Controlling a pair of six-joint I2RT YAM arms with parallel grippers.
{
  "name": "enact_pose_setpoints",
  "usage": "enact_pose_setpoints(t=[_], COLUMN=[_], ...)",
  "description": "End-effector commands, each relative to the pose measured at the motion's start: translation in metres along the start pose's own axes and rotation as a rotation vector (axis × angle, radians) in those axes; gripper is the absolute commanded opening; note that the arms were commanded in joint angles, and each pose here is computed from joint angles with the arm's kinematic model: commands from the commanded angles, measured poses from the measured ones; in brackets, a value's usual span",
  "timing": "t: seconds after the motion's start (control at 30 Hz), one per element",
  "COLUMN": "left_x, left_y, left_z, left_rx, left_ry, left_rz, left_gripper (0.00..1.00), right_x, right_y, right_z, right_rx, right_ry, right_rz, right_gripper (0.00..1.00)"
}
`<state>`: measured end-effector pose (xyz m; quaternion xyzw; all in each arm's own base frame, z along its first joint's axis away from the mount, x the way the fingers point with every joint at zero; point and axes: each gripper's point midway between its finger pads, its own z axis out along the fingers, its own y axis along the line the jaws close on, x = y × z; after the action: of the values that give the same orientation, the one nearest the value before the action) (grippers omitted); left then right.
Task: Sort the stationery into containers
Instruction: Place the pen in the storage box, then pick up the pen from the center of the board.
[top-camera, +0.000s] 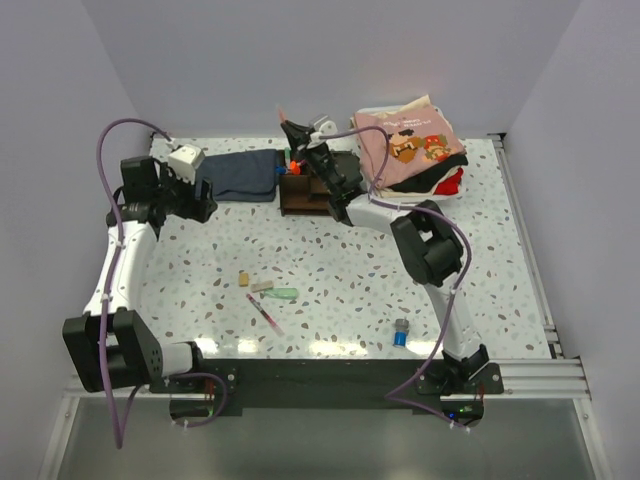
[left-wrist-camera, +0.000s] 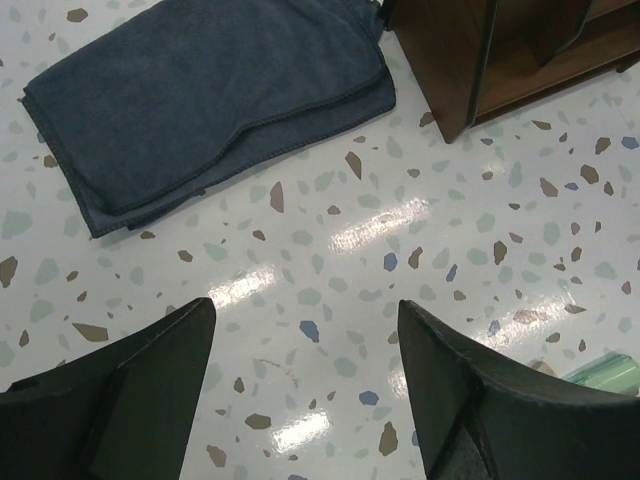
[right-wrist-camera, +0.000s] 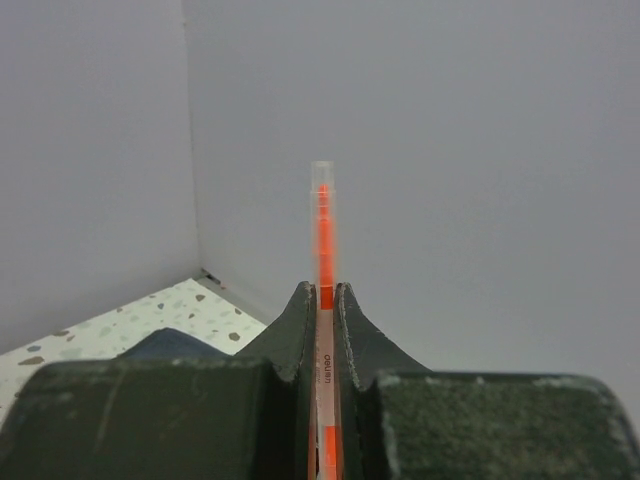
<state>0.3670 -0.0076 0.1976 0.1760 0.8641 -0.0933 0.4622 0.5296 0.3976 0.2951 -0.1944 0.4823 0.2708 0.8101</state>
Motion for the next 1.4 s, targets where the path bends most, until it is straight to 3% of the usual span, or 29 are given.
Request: enact_pose_setpoints(t=[0.0, 0.27, 0.53, 0.57, 0.67, 0.77, 1.0, 1.03, 1.1, 1.13, 1.17, 1.23, 1.27, 1.3, 1.33, 1.37], left_x=[-0.037, -0.036, -0.061, -0.071, -0.080, -0.089, -0.108, -0.111, -0.112, -0.109, -0.107, -0.105, -0.105, -0.104, -0.102, -0.103], left_y=[0.006, 0.010, 0.013, 0.015, 0.017, 0.014, 0.005, 0.002, -0.006, -0.008, -0.010, -0.015, -0.017, -0.019, -0.019, -0.022], left_z=[0.001, 0.011, 0.034, 0.033, 0.037, 0.037, 0.017, 0.013, 0.003, 0.000, -0.004, -0.016, -0.021, -0.029, -0.033, -0.040], left_rx=[0.019, 0.030, 0.088, 0.085, 0.094, 0.107, 0.111, 0.122, 0.134, 0.138, 0.138, 0.124, 0.118, 0.104, 0.093, 0.083], left_ry=[-0.093, -0.086, -0.135, -0.154, -0.173, -0.199, -0.259, -0.269, -0.278, -0.277, -0.274, -0.284, -0.288, -0.299, -0.297, -0.306], left_rz=[0.024, 0.020, -0.001, 0.010, 0.009, 0.006, 0.027, 0.036, 0.061, 0.066, 0.071, 0.081, 0.090, 0.098, 0.098, 0.102], left_gripper=[0.78, 0.78, 0.78, 0.78, 0.78, 0.78, 0.78, 0.78, 0.79, 0.79, 0.79, 0.79, 0.79, 0.79, 0.79, 0.79], right_x=[-0.004, 0.031, 0.028, 0.024, 0.007, -0.011, -0.070, -0.098, -0.102, -0.125, -0.107, -0.116, -0.085, -0.080, -0.074, -0.054], right_y=[-0.019, -0.021, -0.016, -0.016, -0.018, -0.018, -0.019, -0.020, -0.020, -0.015, -0.007, 0.030, 0.045, 0.078, 0.090, 0.106], right_z=[0.000, 0.004, -0.017, -0.019, -0.024, -0.027, -0.021, -0.019, -0.022, -0.024, -0.034, -0.051, -0.072, -0.093, -0.106, -0.132], right_rx=[0.063, 0.062, 0.059, 0.059, 0.059, 0.059, 0.053, 0.056, 0.048, 0.018, -0.027, -0.247, -0.345, -0.559, -0.655, -0.739], right_ry=[-0.106, -0.106, -0.091, -0.091, -0.091, -0.094, -0.103, -0.131, -0.073, -0.077, 0.016, 0.055, 0.185, 0.229, 0.280, 0.452], right_rz=[-0.008, 0.001, 0.017, 0.017, -0.031, -0.049, -0.070, -0.078, -0.076, -0.081, -0.081, -0.124, -0.111, -0.086, -0.103, -0.026], right_gripper=[0.00, 0.00, 0.00, 0.12, 0.29, 0.38, 0.40, 0.40, 0.41, 0.44, 0.46, 0.54, 0.56, 0.58, 0.58, 0.58])
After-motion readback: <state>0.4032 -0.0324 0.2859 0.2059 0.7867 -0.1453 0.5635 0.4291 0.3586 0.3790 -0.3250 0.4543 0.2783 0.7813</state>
